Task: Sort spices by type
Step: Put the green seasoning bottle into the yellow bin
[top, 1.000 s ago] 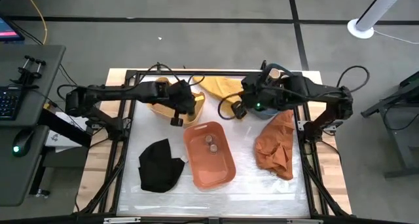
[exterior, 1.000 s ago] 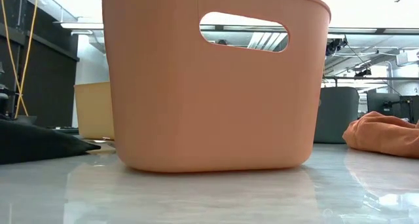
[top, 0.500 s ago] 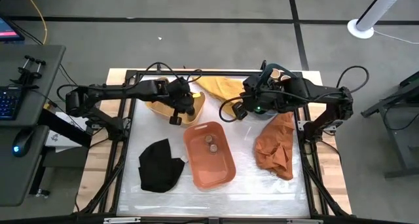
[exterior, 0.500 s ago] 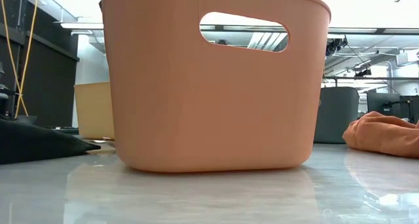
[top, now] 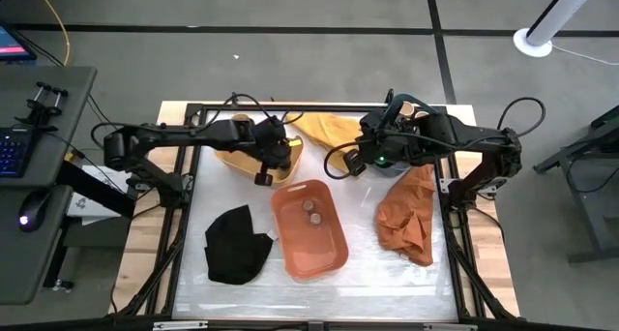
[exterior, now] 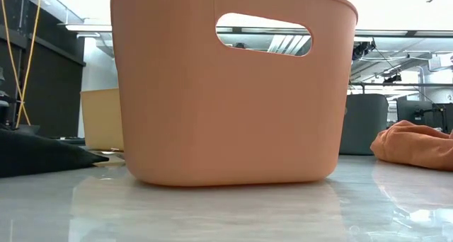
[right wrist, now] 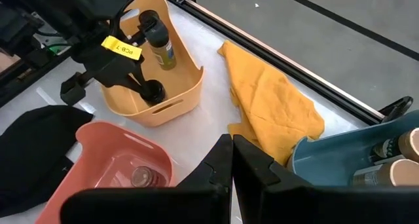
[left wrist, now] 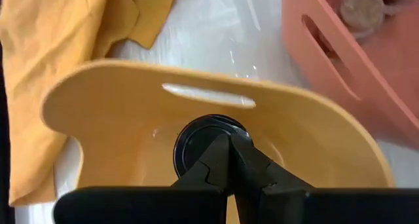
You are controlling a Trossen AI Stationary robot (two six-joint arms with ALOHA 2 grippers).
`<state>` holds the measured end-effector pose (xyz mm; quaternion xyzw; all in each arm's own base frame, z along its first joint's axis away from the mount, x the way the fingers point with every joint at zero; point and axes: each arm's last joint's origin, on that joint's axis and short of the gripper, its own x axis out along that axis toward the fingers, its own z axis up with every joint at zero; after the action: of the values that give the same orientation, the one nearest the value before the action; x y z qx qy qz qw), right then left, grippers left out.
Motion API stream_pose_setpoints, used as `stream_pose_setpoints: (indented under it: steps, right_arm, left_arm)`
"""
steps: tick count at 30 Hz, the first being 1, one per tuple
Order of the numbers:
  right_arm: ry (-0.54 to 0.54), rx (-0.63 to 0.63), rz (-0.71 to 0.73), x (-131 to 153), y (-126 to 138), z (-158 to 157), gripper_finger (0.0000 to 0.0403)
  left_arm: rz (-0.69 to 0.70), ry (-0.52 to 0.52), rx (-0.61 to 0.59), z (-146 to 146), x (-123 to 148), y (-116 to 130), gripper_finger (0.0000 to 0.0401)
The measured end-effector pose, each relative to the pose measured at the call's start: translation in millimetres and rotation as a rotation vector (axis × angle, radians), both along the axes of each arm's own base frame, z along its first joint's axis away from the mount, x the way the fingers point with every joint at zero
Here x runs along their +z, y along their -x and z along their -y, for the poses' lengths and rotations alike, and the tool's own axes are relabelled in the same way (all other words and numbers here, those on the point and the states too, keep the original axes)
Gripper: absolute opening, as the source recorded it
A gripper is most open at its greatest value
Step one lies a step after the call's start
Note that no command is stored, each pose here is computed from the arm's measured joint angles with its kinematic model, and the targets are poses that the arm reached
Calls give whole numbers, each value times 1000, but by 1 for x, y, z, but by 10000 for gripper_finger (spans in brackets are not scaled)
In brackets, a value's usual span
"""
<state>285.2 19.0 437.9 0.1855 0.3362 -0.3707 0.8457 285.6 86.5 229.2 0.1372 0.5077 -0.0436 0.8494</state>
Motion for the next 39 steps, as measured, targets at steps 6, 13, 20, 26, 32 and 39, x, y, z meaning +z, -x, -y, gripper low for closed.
stream_pose_setpoints:
  steps: [6, 13, 20, 26, 32, 39]
  right_arm:
    - [0, 0, -3, 0, 0, 0, 0]
    - [1, -1, -5, 0, 0, 0, 0]
    - [1, 0, -6, 0, 0, 0, 0]
    - [0, -2, -5, 0, 0, 0, 0]
    - [0, -3, -4, 0, 0, 0, 0]
    - [0, -2, -5, 0, 0, 0, 0]
  left_arm:
    - [4, -56, 8, -2, 0, -2, 0]
    - [-22, -79, 31, -10, -2, 2, 0]
    - [-44, -131, 44, -20, -2, 6, 0]
    - [-63, -163, 88, -31, -2, 10, 0]
    - [-94, -189, 136, -40, -3, 15, 0]
    - [-116, -209, 165, -44, -2, 20, 0]
